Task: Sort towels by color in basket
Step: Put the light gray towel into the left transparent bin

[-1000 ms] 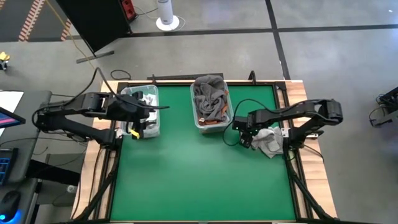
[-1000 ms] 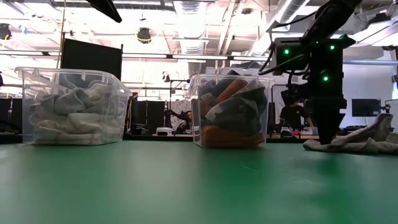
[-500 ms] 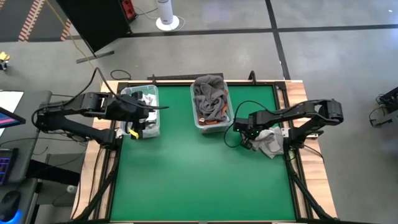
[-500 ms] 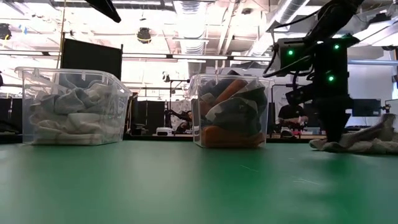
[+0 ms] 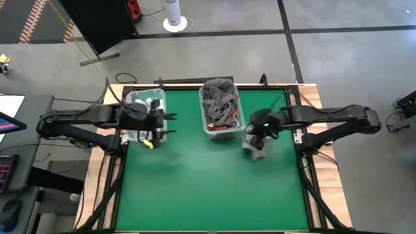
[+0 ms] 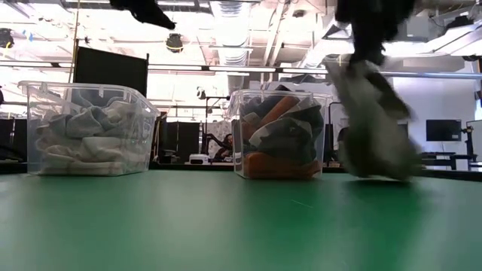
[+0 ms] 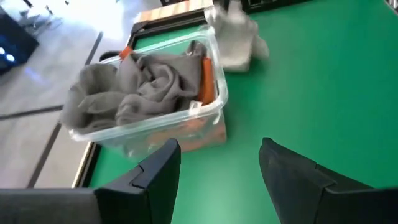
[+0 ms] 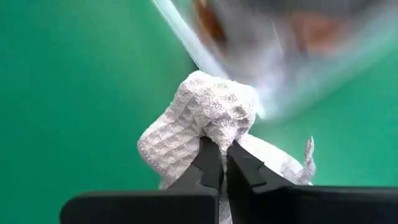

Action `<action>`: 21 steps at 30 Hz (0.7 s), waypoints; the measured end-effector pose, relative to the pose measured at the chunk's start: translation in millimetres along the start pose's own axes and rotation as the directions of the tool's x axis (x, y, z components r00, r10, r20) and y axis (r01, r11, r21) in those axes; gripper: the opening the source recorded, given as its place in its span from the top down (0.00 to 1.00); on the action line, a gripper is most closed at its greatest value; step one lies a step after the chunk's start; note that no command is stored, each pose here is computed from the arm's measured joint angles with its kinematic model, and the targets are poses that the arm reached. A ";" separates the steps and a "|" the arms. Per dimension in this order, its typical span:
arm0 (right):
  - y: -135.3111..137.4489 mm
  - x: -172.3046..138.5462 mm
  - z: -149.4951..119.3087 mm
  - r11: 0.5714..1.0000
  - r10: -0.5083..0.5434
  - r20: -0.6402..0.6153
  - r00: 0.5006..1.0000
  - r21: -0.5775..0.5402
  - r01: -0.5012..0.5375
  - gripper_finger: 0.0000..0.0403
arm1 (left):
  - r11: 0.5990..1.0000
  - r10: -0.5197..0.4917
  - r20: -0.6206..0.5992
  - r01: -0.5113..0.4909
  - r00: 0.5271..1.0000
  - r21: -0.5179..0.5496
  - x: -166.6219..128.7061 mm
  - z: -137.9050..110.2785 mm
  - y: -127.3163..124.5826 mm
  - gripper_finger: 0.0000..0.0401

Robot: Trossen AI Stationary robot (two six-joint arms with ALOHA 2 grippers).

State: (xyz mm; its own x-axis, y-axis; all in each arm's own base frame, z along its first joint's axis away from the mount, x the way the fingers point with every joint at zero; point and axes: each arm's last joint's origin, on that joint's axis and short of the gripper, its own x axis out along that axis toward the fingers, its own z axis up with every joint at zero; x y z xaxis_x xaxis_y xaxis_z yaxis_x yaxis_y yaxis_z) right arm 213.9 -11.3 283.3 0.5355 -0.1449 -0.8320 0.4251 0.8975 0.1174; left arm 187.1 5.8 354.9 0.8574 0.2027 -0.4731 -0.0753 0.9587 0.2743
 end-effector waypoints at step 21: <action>48.2 -4.0 86.9 0.950 0.264 0.617 0.741 -0.301 -0.088 0.93 | 0.994 0.016 0.352 0.025 0.936 -0.110 73.5 -19.9 -21.8 0.47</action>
State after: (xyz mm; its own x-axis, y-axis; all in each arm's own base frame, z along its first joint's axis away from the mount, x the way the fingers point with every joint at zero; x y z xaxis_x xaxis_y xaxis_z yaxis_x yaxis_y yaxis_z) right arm 295.7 -3.6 339.4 0.9595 -0.1276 -0.2511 0.1373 0.9903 0.0217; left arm 241.6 3.8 297.5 0.9805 0.1346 -0.1433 -0.1099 0.9796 0.1684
